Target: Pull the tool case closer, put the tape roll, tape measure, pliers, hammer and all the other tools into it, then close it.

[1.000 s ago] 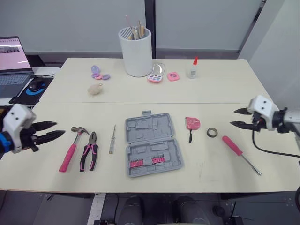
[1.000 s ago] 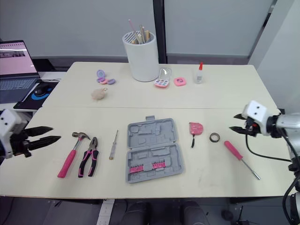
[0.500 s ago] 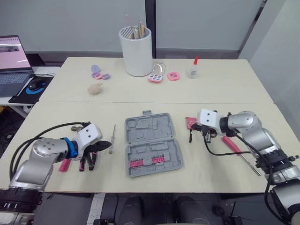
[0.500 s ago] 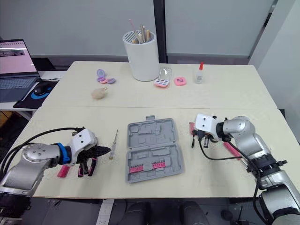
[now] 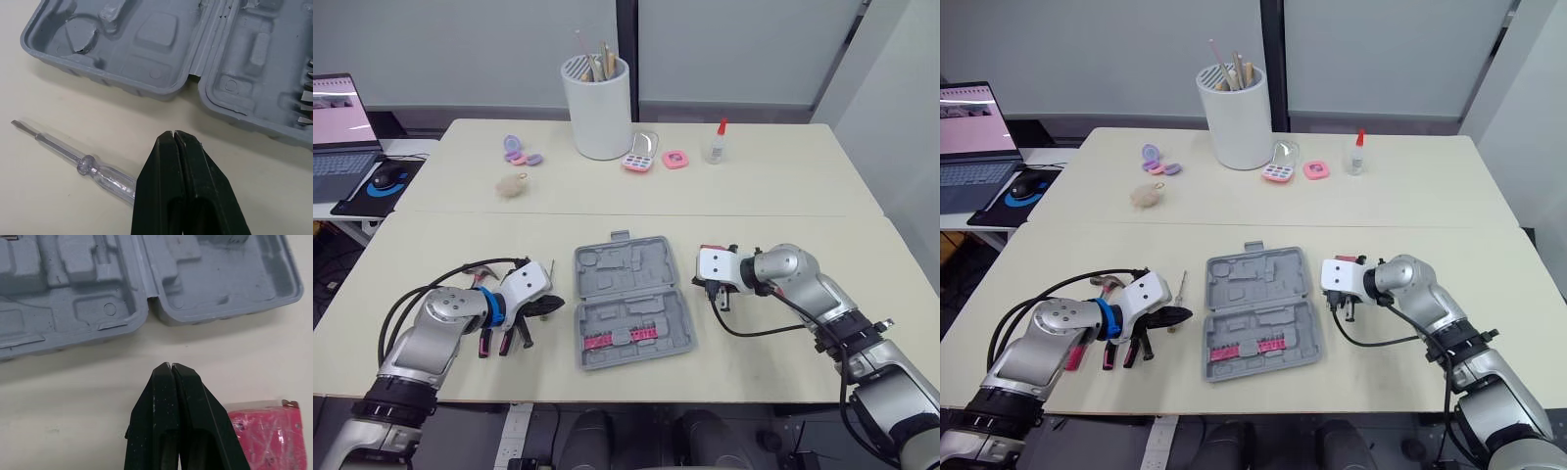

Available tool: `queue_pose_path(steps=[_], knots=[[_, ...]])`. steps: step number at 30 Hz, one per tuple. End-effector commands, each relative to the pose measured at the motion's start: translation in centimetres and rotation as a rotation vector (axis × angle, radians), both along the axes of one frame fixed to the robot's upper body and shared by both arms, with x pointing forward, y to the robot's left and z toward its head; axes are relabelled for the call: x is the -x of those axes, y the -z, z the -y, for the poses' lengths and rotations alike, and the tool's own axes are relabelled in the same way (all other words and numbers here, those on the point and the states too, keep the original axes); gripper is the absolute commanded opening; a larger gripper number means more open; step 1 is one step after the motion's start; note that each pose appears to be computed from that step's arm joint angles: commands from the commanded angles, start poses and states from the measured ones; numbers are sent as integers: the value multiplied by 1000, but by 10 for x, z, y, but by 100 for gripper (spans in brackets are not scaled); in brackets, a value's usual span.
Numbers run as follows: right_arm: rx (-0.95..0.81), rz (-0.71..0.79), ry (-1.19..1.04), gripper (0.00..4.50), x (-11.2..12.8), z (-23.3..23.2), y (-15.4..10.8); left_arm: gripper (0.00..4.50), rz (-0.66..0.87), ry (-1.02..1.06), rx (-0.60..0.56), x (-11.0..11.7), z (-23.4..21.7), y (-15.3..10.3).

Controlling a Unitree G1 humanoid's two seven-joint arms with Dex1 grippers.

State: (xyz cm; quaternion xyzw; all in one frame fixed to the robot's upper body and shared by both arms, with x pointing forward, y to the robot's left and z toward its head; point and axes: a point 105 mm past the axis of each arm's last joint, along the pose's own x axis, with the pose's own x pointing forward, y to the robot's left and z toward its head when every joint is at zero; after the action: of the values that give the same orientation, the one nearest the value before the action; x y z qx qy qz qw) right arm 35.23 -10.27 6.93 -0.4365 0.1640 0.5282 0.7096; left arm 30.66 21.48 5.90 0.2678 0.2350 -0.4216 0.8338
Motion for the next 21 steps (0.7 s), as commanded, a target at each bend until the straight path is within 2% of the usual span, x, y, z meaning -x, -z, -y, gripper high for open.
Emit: queue_pose_path(steps=[1, 11, 21], knots=[[10, 51, -33, 2, -6, -9, -9, 0, 18, 7, -17, -4, 5, 1], [59, 32, -61, 2, -11, -15, 3, 0, 41, 35, -28, -14, 28, 14], [36, 2, -124, 2, -2, -35, 4, 0, 47, 73, -21, -18, 41, 12]])
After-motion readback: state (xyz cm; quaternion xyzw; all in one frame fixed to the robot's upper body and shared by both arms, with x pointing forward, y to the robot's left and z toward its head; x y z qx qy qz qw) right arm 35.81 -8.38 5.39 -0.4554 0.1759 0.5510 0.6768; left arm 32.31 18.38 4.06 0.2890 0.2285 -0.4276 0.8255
